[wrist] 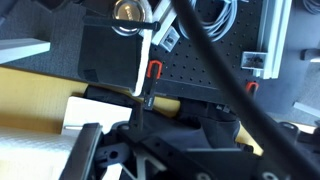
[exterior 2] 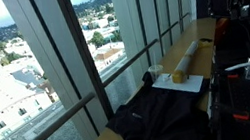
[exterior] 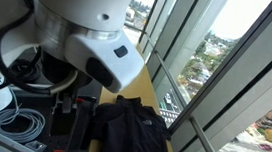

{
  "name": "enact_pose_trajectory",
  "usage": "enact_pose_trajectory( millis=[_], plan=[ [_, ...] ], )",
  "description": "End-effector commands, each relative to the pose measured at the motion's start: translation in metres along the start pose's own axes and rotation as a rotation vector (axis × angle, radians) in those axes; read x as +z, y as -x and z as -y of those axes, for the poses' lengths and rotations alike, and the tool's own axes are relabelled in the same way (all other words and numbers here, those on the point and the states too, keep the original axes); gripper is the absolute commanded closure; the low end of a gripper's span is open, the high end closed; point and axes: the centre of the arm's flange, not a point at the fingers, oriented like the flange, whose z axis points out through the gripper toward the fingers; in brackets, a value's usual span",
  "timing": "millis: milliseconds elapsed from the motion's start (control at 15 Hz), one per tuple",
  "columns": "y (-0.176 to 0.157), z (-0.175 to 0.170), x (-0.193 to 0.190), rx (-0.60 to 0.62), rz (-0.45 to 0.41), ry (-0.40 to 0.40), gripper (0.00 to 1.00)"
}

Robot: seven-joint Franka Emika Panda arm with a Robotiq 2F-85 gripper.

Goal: Completely zip the fleece jacket up

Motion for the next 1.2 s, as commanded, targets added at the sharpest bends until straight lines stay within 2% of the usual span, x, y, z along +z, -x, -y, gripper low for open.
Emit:
enact_pose_trajectory(
  millis=[0, 600, 1133],
  plan=[
    [-0.047, 0.0, 0.027, -0.053, -0.045, 0.056, 0.0],
    [-0.173, 0.007, 0.129, -0.053, -0.113, 0.2, 0.0],
    [-0.258, -0.004, 0.215, 0.034, -0.211, 0.192, 0.0]
  ],
)
